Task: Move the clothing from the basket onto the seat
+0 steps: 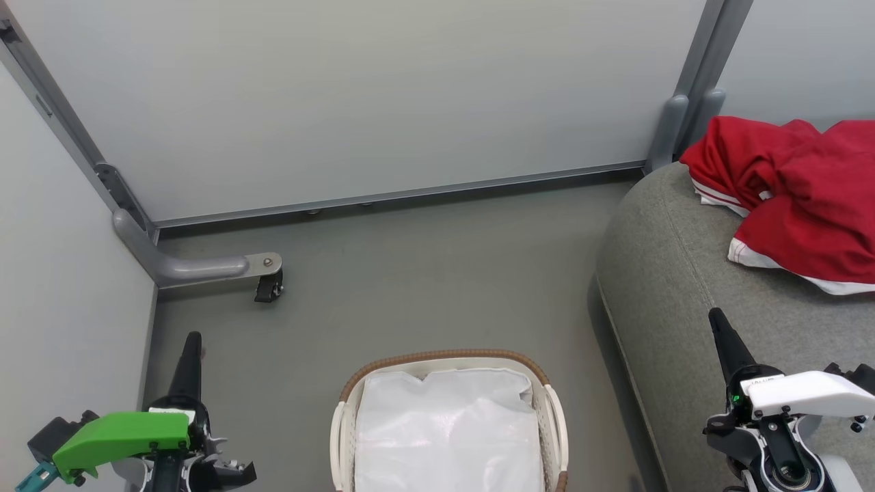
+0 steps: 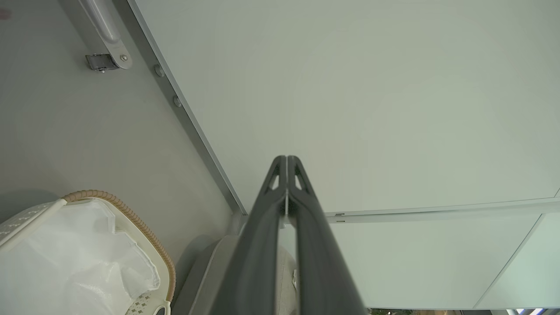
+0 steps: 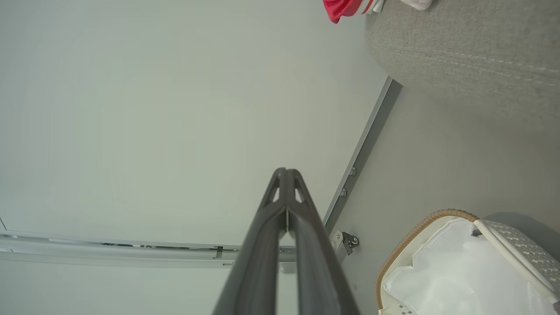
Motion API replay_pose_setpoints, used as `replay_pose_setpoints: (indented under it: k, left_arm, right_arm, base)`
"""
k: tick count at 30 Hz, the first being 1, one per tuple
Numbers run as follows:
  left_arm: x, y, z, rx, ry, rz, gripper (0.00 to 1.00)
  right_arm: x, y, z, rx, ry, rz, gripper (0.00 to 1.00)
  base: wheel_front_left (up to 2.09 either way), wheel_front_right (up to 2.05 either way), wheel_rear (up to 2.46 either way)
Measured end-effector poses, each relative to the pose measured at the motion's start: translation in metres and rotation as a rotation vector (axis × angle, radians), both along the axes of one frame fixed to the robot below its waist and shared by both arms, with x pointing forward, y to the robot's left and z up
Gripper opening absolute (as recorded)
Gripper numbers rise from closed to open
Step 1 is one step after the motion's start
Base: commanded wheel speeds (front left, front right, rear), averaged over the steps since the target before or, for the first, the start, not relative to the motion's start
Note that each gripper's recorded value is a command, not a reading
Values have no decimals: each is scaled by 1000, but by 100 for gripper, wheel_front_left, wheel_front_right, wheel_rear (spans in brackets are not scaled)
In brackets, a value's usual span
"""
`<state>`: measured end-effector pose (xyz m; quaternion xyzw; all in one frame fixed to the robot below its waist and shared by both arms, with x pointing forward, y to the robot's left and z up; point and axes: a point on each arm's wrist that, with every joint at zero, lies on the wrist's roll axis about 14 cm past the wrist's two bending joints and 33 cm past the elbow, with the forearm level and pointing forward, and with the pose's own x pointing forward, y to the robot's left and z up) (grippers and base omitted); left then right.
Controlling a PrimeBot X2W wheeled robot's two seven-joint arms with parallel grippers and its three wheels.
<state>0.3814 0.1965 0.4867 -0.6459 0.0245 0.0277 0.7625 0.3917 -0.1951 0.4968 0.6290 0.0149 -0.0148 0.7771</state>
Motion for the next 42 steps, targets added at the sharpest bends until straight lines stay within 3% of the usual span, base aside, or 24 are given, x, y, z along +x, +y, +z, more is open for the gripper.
replay_pose_setpoints:
  k: [28, 42]
  left_arm:
    - [5, 3, 15, -169, -57, -3, 0]
    - [6, 3, 17, -170, -61, -3, 0]
  right_arm:
    - [-2, -3, 10, 212, -41, 2, 0]
    - [-2, -4, 11, 216, -41, 1, 0]
  base:
    - [0, 0, 0]
    - [0, 0, 0]
